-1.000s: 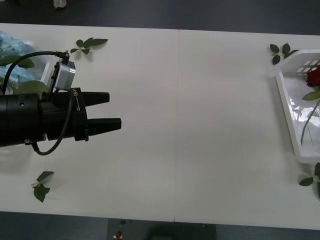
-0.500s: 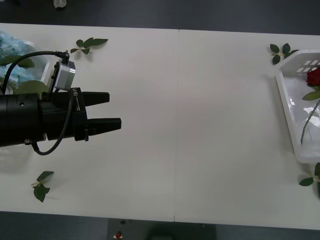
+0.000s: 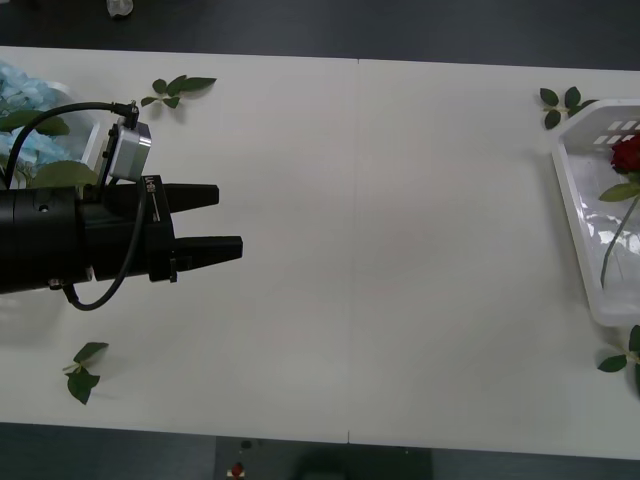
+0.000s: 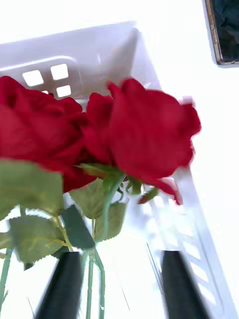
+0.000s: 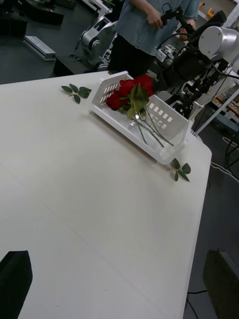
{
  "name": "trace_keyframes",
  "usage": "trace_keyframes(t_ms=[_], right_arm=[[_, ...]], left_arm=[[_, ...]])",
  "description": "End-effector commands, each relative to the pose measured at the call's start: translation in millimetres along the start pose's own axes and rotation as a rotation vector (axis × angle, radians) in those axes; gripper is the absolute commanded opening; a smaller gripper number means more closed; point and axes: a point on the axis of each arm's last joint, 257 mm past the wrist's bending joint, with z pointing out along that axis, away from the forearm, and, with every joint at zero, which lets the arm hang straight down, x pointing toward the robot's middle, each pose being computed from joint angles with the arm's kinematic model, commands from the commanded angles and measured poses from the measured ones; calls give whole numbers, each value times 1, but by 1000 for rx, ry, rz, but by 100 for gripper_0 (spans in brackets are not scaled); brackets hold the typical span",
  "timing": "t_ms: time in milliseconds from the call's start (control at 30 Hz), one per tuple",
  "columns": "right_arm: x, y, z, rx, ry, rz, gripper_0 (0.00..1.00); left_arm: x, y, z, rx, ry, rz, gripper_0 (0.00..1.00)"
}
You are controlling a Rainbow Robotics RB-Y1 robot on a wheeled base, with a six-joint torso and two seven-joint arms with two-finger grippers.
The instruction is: Put the red flowers into the right box and the blue flowers into the left box
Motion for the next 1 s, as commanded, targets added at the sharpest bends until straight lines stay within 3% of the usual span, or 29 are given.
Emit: trace_keyframes(t_ms=[33,533,1000], right_arm=[[-30,-13,-20,12,-63,-24,98],[-50,97,-107,-126,-100,-321,98],[-32,228,-170,-456,-337,-795,98]], left_arm=[[-10,-10,1,22,-1,61,100],[-10,-10,1,22,-1,61,100],[-10,-10,1,22,-1,61,100]])
